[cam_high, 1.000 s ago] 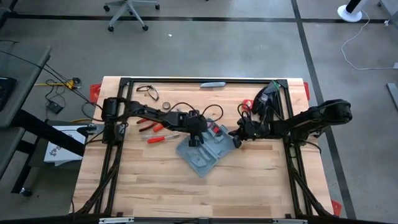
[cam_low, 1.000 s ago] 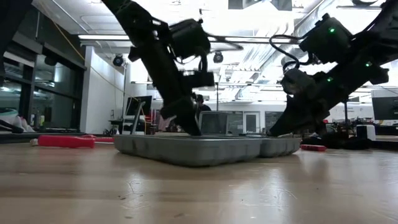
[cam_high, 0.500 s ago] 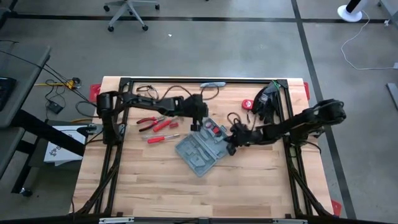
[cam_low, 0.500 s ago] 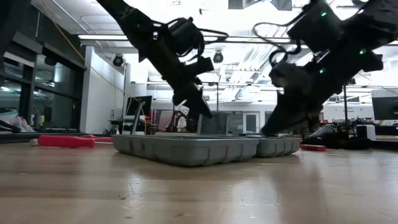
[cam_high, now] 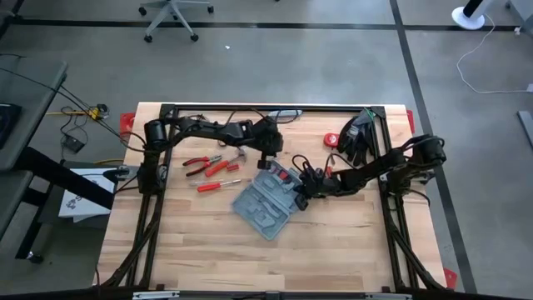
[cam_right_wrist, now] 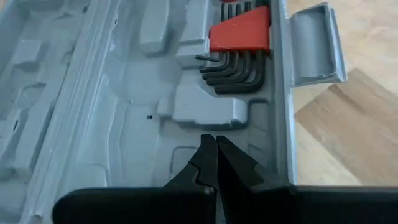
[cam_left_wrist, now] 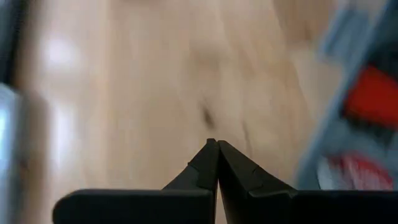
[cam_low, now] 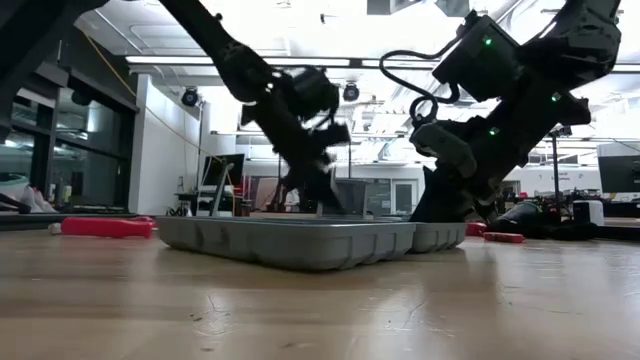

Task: Prefit tool cases

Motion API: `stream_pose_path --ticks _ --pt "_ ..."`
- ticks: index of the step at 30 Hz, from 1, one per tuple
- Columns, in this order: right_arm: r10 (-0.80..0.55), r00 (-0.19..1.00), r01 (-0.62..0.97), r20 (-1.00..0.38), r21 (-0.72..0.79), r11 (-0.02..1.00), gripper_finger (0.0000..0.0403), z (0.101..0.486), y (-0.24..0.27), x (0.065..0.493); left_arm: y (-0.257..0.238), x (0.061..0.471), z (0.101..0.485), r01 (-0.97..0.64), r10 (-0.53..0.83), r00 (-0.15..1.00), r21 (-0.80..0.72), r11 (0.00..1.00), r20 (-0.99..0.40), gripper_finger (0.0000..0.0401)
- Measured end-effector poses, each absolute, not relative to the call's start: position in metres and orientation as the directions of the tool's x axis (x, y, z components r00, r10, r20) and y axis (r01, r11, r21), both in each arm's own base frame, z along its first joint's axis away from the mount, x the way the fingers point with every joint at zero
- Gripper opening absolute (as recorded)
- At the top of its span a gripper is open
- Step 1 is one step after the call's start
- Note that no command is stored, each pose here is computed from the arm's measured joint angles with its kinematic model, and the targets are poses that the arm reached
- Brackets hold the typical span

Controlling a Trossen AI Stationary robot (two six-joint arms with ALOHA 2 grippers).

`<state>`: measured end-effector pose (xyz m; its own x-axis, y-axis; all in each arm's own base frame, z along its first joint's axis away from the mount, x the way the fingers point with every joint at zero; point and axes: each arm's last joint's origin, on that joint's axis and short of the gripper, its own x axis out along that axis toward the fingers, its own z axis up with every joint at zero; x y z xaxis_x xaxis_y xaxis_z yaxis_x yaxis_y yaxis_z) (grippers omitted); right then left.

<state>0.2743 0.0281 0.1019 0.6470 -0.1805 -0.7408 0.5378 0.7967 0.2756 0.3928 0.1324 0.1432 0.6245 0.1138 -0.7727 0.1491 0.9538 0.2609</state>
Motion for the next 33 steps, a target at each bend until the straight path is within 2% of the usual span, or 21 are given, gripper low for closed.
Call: stream_pose_path --ticks 6,17,26,33 --pt "-0.221 0.63 0.559 -0.744 0.238 0.794 0.0 0.102 0.012 0.275 0.12 0.383 0.128 0.143 0.058 0.472 0.141 0.98 -0.88 0.0" --pt "-0.269 0.626 0.572 -0.732 0.197 0.797 0.0 0.103 -0.023 0.276 0.1 0.375 0.138 0.123 0.035 0.391 0.09 0.988 -0.92 0.0" --pt "-0.273 0.653 0.547 -0.706 0.191 0.815 0.0 0.113 -0.018 0.275 0.096 0.365 0.182 0.031 0.155 0.443 0.188 0.982 -0.883 0.0" --pt "-0.283 0.683 0.526 -0.674 0.184 0.83 0.0 0.117 -0.013 0.277 0.065 0.373 0.184 0.051 0.118 0.533 0.17 0.984 -0.838 0.0"
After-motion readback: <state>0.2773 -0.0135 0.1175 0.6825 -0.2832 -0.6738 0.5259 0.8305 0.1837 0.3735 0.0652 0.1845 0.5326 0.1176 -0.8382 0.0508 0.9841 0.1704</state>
